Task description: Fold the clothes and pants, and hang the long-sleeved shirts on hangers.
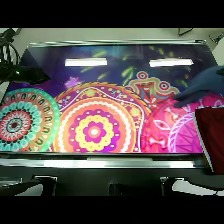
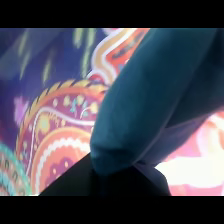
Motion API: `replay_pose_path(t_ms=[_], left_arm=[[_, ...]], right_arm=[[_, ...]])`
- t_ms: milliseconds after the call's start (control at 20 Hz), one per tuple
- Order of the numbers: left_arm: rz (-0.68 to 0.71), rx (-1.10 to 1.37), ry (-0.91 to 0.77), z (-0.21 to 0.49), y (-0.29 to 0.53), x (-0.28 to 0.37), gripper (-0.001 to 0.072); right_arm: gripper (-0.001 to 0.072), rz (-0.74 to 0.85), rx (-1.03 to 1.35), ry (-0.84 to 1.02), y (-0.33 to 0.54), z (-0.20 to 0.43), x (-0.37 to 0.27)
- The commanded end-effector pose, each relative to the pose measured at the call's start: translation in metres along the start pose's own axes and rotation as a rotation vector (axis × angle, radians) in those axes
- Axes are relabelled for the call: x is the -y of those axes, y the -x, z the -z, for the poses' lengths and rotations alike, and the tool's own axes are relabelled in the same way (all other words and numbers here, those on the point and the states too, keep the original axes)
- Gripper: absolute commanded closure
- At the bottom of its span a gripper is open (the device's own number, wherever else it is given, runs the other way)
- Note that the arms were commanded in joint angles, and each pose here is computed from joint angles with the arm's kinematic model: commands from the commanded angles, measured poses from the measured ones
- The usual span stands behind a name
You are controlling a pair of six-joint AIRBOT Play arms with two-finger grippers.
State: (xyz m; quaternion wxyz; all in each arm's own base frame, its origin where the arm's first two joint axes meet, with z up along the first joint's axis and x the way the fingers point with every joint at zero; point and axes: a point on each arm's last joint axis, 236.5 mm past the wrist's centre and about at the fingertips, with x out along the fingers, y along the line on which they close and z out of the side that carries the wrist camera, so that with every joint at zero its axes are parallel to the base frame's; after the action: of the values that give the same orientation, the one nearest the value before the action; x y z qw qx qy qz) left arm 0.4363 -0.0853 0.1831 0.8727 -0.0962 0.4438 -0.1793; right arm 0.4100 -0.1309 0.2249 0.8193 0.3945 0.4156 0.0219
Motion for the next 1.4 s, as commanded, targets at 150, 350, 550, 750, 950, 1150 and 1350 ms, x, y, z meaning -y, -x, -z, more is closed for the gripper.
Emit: replay_pose_path(t_ms=[150, 350, 550, 750, 950, 1150, 1350], left_arm=[[-0.004, 0.020, -0.014, -0.005, -0.001, -0.001, 0.0681], [0.020, 0.024, -0.007, -0.006, -0.001, 0.004, 0.0681], [0.081, 0.034, -0.014, -0.008, 0.000, 0.019, 0.0681], [0.081, 0.034, -0.014, -0.008, 0.000, 0.019, 0.0681], [0.081, 0.034, -0.014, -0.008, 0.000, 0.019, 0.0680], [0.082, 0.034, -0.013, -0.008, 0.000, 0.019, 0.0680], [0.082, 0.034, -0.009, -0.008, 0.000, 0.019, 0.0681]], right_arm=[[0.0674, 0.190, 0.199, -0.278, 0.123, 0.002, 0.085], [0.0674, 0.364, 0.241, -0.423, 0.163, 0.020, 0.141], [0.0674, 0.530, 0.270, -0.471, 0.180, 0.026, 0.177], [0.0673, 0.666, 0.204, -0.538, 0.194, 0.053, 0.199], [0.0673, 0.785, 0.083, -0.636, 0.186, 0.103, 0.234], [0.0672, 0.837, -0.062, -0.748, 0.141, 0.173, 0.276], [0.0669, 0.866, -0.159, -0.787, 0.105, 0.222, 0.310]])
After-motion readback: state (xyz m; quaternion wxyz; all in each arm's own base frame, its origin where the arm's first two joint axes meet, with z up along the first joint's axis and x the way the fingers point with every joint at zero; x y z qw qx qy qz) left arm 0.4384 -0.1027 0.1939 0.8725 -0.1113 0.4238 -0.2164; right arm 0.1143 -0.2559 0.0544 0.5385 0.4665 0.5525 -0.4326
